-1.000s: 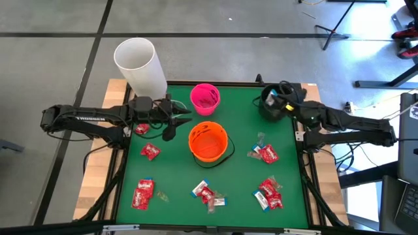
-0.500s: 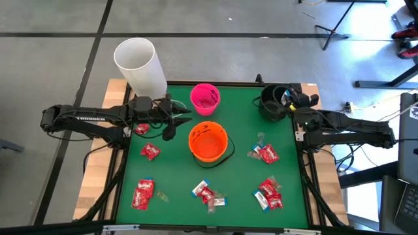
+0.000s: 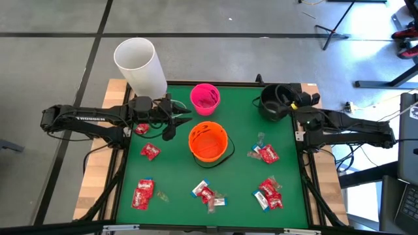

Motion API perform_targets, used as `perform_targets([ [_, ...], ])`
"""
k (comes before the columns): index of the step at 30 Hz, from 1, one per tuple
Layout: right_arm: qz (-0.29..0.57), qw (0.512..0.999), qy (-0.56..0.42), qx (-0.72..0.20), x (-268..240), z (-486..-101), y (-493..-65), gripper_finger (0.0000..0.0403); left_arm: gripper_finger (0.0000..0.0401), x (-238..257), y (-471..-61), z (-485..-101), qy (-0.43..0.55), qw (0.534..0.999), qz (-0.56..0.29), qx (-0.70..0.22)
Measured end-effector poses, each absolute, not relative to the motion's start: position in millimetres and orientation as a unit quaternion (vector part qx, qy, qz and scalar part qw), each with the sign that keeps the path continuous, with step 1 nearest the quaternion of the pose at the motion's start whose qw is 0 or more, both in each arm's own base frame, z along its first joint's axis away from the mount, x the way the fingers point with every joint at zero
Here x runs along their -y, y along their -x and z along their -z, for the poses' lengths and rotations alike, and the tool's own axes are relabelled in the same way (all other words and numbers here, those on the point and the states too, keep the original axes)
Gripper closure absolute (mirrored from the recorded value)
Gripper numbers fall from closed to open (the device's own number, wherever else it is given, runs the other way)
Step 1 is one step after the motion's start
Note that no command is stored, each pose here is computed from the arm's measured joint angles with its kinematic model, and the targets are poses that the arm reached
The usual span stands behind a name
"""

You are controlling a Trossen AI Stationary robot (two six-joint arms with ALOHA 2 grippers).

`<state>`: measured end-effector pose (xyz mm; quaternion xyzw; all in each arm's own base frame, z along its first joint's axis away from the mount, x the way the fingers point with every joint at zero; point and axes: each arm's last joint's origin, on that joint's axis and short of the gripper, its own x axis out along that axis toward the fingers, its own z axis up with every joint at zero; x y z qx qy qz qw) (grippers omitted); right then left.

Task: Sort candy
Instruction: Put the red candy into the orange bucket

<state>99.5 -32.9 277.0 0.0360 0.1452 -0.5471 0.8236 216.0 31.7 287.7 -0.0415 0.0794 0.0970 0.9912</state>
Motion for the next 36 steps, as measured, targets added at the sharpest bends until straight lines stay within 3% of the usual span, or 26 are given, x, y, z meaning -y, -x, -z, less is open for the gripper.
perform_targets([
  [8, 0.443, 0.890, -0.025, -0.107, 30, -304, -111, 0.0192, 0.0260, -32, -216, -288, 0.040, 0.991, -0.097, -0.080],
  [19, 0.299, 0.932, -0.049, -0.199, 25, -285, -143, 0.0191, 0.0260, -32, -216, -288, 0.038, 0.991, -0.097, -0.080],
  [36, 0.292, 0.929, -0.056, -0.219, 26, -278, -156, 0.0191, 0.0260, -32, -216, -288, 0.037, 0.991, -0.105, -0.080],
])
